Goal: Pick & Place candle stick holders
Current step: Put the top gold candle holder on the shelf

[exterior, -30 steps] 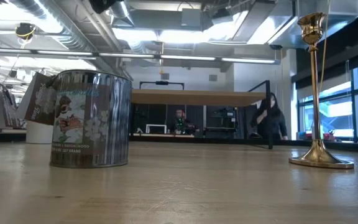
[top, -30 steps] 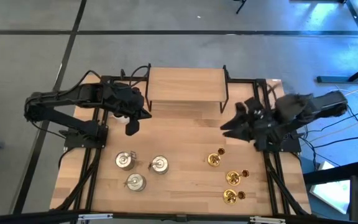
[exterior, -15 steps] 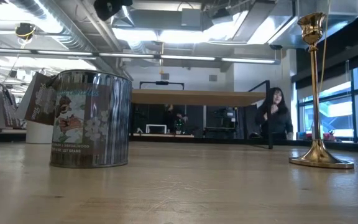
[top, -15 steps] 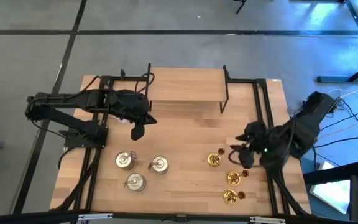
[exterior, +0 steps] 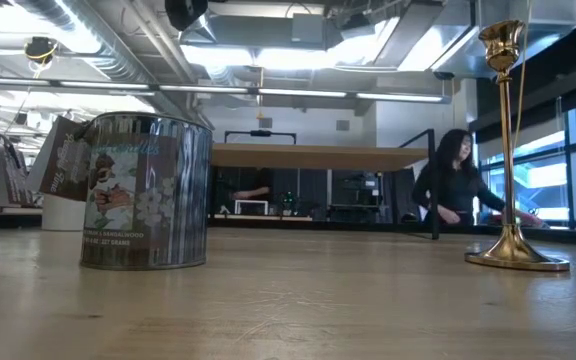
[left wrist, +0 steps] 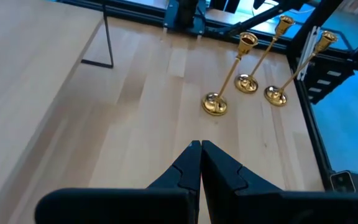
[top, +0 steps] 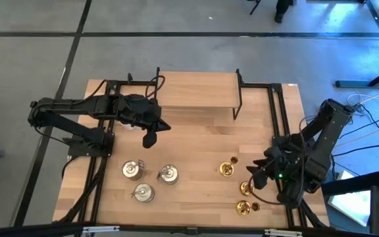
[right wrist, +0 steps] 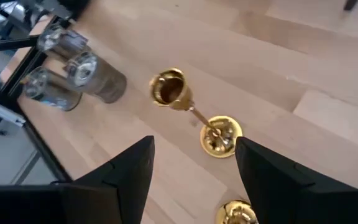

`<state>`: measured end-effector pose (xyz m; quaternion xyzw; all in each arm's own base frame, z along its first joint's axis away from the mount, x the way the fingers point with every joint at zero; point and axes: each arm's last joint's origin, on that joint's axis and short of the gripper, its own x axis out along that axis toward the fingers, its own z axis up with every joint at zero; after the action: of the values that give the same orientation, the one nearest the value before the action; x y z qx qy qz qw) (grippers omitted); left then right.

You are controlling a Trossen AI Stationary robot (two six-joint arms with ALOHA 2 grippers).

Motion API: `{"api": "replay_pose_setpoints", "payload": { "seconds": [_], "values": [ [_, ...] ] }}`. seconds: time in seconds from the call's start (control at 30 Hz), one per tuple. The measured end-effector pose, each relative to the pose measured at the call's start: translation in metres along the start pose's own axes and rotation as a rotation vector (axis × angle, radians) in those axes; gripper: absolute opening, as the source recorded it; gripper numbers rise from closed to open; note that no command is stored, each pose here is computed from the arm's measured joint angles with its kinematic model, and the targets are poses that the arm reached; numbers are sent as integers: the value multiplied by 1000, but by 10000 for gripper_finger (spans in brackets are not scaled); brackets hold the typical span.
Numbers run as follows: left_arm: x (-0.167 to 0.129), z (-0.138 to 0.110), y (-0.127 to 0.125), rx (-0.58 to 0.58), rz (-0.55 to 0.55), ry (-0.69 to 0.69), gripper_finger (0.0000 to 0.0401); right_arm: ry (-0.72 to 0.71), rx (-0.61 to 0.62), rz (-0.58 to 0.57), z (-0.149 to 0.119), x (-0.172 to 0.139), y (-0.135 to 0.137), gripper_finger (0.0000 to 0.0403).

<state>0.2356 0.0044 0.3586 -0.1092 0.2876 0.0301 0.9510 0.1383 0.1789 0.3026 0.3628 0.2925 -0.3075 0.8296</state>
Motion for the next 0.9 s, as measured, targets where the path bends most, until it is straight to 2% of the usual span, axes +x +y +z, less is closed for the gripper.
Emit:
{"api": "replay_pose_setpoints", "payload": {
  "seconds": [0.3, 0.53, 0.7, 0.8, 0.9],
  "values": [
    [22, 0, 0, 8, -13, 36, 6, -13, -32, -12, -2, 11, -2, 230],
    [38, 2, -2, 18, -74, 40, 6, 64, -91, 11, -1, 17, 8, 230],
    [50, 2, -3, 16, -124, 56, 6, 62, -92, 11, -2, 19, 7, 230],
    [58, 1, -4, 19, -137, 57, 6, 77, -78, 21, -9, 27, 3, 230],
    [71, 3, -7, 23, -194, 47, 6, 90, -42, 53, -17, 35, -1, 230]
  ]
}}
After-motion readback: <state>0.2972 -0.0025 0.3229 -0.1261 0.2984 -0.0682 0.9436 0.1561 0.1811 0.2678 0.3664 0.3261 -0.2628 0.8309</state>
